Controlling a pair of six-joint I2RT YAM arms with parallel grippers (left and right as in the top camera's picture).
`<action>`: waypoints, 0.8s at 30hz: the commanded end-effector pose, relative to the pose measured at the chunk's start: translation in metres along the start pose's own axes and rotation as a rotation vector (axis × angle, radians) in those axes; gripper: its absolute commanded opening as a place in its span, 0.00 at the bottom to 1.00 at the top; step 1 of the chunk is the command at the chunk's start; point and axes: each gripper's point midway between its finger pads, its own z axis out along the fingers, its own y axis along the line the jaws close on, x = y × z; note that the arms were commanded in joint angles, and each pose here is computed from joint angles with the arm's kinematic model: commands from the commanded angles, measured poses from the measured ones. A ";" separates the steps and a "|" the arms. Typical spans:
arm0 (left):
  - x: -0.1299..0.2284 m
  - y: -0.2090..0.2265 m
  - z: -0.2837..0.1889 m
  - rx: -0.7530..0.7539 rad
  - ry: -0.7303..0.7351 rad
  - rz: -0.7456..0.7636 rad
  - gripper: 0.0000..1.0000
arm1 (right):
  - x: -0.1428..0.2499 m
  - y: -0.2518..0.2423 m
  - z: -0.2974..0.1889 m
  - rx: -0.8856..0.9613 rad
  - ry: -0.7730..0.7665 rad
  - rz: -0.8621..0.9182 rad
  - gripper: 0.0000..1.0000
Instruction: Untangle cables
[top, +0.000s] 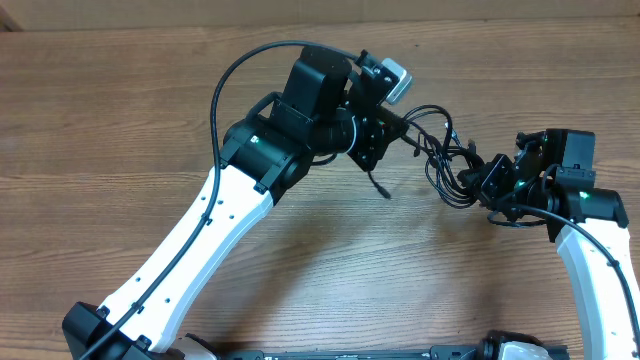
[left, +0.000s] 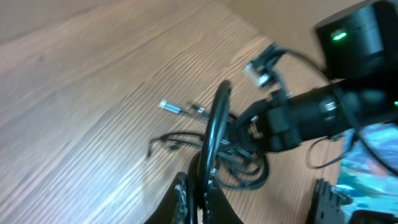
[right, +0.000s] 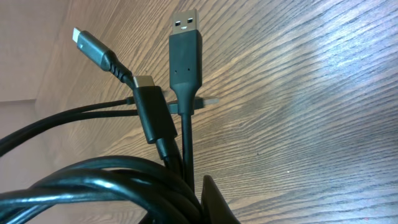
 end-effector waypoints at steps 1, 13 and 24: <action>-0.018 0.020 -0.036 -0.150 -0.066 -0.004 0.21 | -0.009 -0.020 0.001 0.087 -0.043 0.022 0.04; 0.014 -0.015 -0.029 0.012 0.065 0.304 1.00 | -0.006 0.010 0.001 -0.076 -0.004 -0.010 0.04; 0.062 -0.096 -0.011 0.240 0.168 0.939 1.00 | -0.002 0.017 0.001 -0.117 0.022 -0.012 0.04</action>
